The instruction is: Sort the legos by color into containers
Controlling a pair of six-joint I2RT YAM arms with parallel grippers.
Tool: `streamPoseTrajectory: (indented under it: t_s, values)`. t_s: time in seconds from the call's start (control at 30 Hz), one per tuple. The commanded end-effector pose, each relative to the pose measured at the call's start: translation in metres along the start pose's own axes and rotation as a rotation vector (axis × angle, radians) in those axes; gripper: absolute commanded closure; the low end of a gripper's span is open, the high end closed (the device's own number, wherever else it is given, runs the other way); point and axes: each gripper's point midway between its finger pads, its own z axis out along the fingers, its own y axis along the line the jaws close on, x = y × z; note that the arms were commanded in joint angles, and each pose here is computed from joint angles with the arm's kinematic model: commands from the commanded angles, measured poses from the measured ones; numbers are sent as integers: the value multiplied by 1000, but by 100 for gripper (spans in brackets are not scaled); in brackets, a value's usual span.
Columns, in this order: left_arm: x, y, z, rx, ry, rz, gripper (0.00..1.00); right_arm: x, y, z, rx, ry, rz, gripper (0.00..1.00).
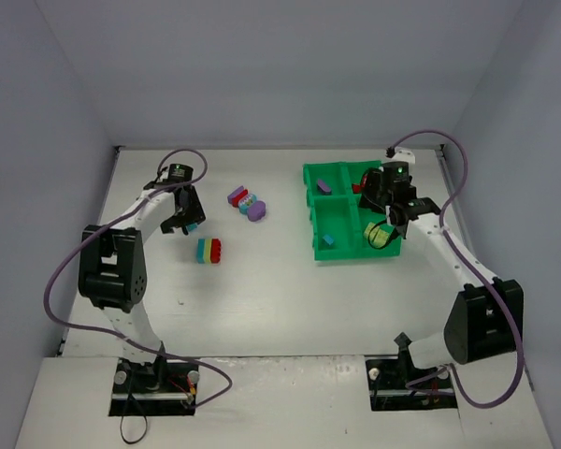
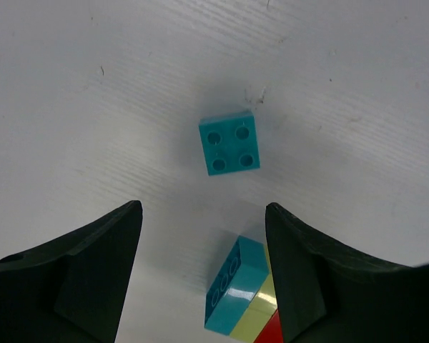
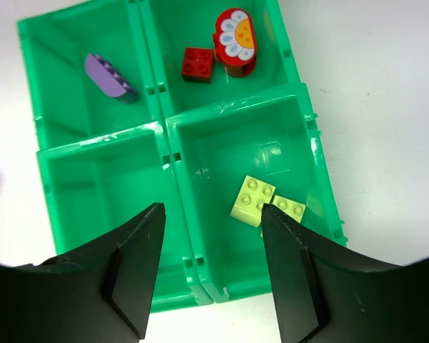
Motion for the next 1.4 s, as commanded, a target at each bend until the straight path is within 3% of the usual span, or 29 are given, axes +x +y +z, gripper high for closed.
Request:
streamPoseTrajectory:
  t_s: [0.0, 0.53, 0.67, 0.8, 0.97, 1.03, 1.27, 1.37]
  values:
    - [-43, -9, -3, 11, -109, -65, 37, -20, 10, -21, -65, -85, 7, 47]
    - [-46, -15, 34, -51, -66, -98, 57, -5, 10, -44, -132, -92, -13, 47]
    - [-42, -14, 38, -57, -57, -91, 70, -4, 13, -47, -152, -90, -17, 47]
    - [-41, -13, 33, -47, -63, -77, 96, -12, 28, -58, -228, -105, -24, 47]
    - [-61, -27, -13, 84, -206, 2, 100, -27, 67, -80, -409, -113, -43, 47]
    - [-83, -44, -53, 209, -340, 79, 100, -27, 85, -89, -482, -101, -60, 47]
    - [-69, -103, -163, 670, -639, 503, 100, -41, 164, -133, -774, -61, -105, 39]
    - [-62, -132, -223, 837, -847, 693, 100, -49, 194, -152, -887, -32, -90, 38]
